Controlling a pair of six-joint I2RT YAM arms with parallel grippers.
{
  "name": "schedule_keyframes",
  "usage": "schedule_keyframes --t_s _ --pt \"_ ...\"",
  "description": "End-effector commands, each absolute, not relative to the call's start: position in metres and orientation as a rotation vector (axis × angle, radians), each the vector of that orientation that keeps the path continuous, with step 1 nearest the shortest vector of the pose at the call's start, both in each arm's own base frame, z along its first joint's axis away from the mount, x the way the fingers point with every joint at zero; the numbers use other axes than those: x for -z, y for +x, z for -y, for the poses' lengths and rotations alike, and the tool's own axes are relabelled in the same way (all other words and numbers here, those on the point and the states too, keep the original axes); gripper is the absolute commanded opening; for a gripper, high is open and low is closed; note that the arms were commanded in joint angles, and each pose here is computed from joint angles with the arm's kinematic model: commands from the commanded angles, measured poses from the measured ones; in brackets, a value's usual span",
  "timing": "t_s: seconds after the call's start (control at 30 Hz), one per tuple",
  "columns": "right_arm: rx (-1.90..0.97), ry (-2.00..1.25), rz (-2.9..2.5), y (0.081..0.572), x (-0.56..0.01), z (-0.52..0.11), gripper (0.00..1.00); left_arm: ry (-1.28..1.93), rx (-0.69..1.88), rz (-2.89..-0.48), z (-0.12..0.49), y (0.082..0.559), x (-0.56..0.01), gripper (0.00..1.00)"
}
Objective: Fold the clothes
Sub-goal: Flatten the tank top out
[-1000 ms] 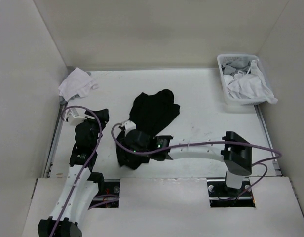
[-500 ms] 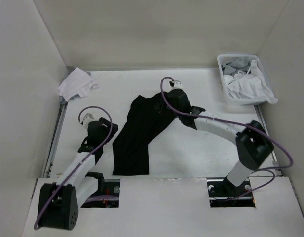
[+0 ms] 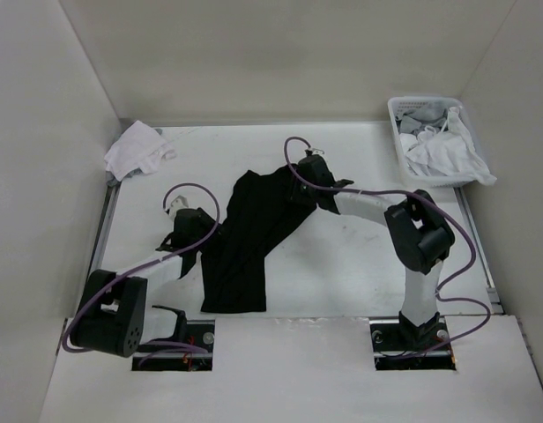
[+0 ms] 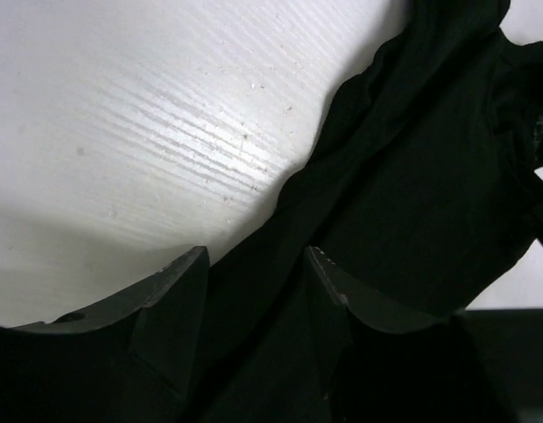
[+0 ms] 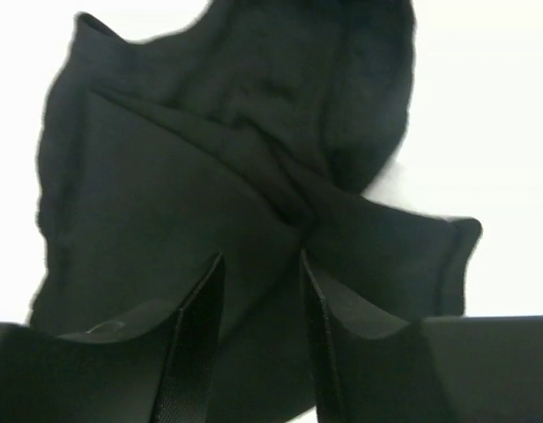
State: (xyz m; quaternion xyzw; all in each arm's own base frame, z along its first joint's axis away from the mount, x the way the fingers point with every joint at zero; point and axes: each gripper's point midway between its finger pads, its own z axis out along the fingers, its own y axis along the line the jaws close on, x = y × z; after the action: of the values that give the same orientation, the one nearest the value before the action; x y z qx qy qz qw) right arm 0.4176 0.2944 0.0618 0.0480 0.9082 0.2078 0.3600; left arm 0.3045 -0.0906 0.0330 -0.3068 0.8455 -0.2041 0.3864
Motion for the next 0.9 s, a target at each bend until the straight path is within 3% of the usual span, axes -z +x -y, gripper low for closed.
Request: schedule_keyframes --t_s 0.0,0.1,0.23,0.53,0.77,0.87 --pt "-0.599 0.122 -2.278 0.433 -0.080 -0.313 0.41 -0.716 0.596 -2.095 0.105 0.326 -0.052 0.44" --pt "-0.587 0.134 -2.270 0.437 -0.082 -0.312 0.40 -0.683 0.639 -2.092 0.116 0.333 -0.056 0.42" --pt "-0.531 0.164 -2.308 0.437 -0.070 -0.305 0.45 -0.665 0.683 -2.088 0.128 0.341 -0.059 0.39" --pt "-0.450 0.211 -2.306 0.437 -0.058 -0.292 0.45 -0.686 0.720 -2.051 0.137 0.358 -0.064 0.13" --pt "-0.424 0.220 -2.306 0.434 -0.051 -0.286 0.43 -0.708 0.723 -2.028 0.137 0.367 -0.064 0.09" --pt "-0.447 0.219 -2.316 0.435 -0.049 -0.291 0.36 -0.717 0.735 -2.016 0.139 0.371 -0.066 0.09"
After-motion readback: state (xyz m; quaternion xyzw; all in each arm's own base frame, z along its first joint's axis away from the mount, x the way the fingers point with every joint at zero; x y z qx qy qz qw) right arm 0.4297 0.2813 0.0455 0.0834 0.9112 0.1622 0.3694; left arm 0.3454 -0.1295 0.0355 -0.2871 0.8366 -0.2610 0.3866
